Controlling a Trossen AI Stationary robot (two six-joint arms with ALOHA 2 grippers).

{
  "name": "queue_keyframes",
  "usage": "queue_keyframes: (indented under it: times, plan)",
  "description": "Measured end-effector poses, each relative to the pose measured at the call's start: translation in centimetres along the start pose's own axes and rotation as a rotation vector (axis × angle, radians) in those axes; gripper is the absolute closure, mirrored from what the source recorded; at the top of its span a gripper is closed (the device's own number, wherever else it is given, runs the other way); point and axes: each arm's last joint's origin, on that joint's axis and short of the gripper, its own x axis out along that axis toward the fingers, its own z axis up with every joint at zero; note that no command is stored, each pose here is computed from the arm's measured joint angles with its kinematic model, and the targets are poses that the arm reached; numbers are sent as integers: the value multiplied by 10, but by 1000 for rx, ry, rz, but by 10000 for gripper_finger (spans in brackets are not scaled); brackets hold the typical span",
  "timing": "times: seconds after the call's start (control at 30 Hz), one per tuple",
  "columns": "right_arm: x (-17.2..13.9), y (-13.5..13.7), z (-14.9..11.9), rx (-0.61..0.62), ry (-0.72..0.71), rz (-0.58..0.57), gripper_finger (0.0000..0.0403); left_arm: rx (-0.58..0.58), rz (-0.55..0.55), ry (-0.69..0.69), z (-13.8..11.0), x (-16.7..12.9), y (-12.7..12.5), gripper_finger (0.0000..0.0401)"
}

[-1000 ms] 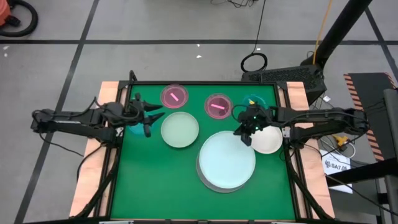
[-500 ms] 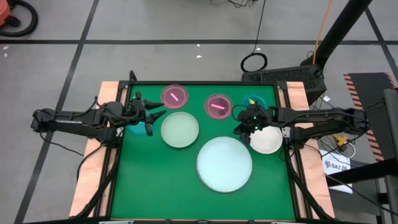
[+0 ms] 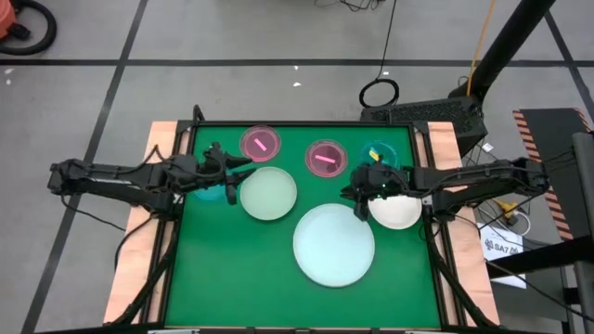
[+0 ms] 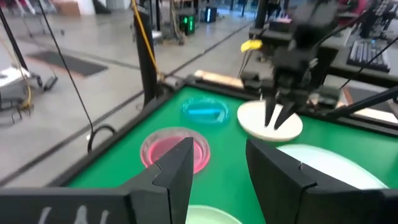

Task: Stack plastic plates
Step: Stack the green plate on top of the light blue plate

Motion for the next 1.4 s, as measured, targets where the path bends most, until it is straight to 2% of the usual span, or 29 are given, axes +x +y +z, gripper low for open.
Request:
queue_keyframes:
  times: [0.2,0.4,0.6,0.8,1.0,1.17,1.4]
  plan:
    - [-8,14,16,-241,-184,60,333,-46,21,103,-17,22,-5,247]
    - [-41,12,21,-357,-265,48,332,-56,30,142,-26,36,-9,247]
    - [-69,9,13,-379,-305,48,332,-81,23,105,-23,39,-10,247]
    - [-73,5,-8,-425,-332,67,332,-119,42,36,-17,39,-10,247]
    - [-72,2,-18,-467,-438,43,332,-130,94,0,-14,39,-9,247]
    - [-78,1,-11,-490,-558,-52,332,-134,162,-29,-13,39,-7,247]
    - [-88,1,-7,-521,-635,-70,332,-133,201,-36,-13,39,-6,247]
